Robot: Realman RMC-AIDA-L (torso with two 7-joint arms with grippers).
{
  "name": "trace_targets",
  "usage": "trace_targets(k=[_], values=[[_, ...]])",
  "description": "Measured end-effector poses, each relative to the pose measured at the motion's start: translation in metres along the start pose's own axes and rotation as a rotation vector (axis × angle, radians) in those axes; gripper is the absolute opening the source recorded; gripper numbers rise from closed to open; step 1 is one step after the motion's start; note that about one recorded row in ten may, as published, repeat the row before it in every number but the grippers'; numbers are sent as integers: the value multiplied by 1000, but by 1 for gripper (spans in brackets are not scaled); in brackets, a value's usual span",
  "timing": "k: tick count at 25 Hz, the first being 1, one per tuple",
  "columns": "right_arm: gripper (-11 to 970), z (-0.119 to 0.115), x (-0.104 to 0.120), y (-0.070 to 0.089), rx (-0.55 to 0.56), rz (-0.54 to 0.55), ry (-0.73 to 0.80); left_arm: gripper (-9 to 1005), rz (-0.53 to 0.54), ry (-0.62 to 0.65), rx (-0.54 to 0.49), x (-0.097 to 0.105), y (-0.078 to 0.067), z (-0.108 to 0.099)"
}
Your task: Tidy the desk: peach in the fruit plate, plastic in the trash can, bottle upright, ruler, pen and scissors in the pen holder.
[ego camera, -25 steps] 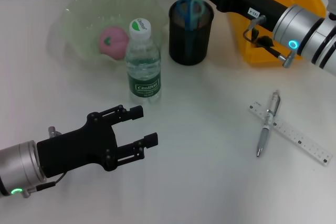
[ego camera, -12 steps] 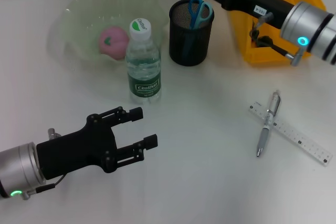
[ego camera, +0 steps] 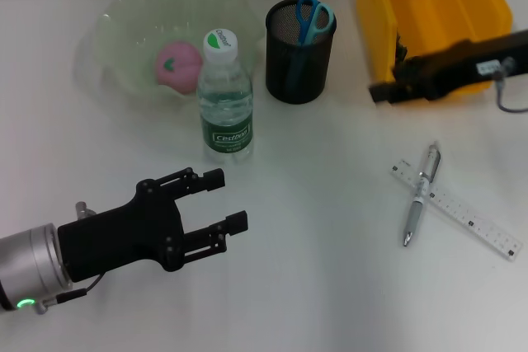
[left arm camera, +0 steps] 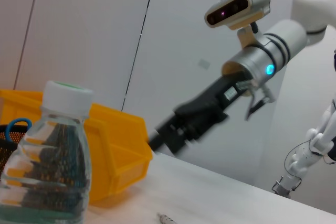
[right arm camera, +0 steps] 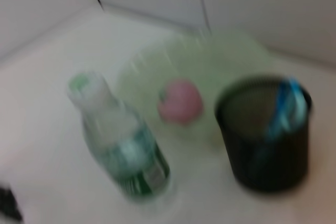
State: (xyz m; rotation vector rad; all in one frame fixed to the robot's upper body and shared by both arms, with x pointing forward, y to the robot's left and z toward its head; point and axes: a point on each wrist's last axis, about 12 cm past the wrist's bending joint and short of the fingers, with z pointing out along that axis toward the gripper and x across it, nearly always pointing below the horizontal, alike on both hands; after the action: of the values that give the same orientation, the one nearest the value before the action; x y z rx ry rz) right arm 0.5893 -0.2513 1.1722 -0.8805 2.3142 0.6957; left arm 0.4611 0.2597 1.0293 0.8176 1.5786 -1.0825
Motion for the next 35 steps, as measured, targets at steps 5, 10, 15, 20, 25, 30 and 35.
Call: trace_targets(k=[5, 10, 15, 20, 25, 30, 35], values=[[601, 3, 12, 1, 44, 18, 195, 711, 2, 1, 3, -1, 1, 2], [597, 17, 20, 2, 74, -30, 275, 711, 6, -1, 6, -3, 2, 3], [594, 30, 23, 3, 87, -56, 293, 711, 12, -1, 13, -5, 4, 5], [577, 40, 24, 2, 108, -81, 296, 710, 12, 0, 13, -5, 4, 6], [561, 52, 26, 4, 115, -106, 312, 710, 11, 1, 12, -5, 4, 6], [544, 57, 28, 5, 115, -117, 321, 710, 12, 2, 10, -5, 4, 6], [527, 60, 29, 5, 117, -115, 322, 710, 11, 2, 10, -5, 4, 6]])
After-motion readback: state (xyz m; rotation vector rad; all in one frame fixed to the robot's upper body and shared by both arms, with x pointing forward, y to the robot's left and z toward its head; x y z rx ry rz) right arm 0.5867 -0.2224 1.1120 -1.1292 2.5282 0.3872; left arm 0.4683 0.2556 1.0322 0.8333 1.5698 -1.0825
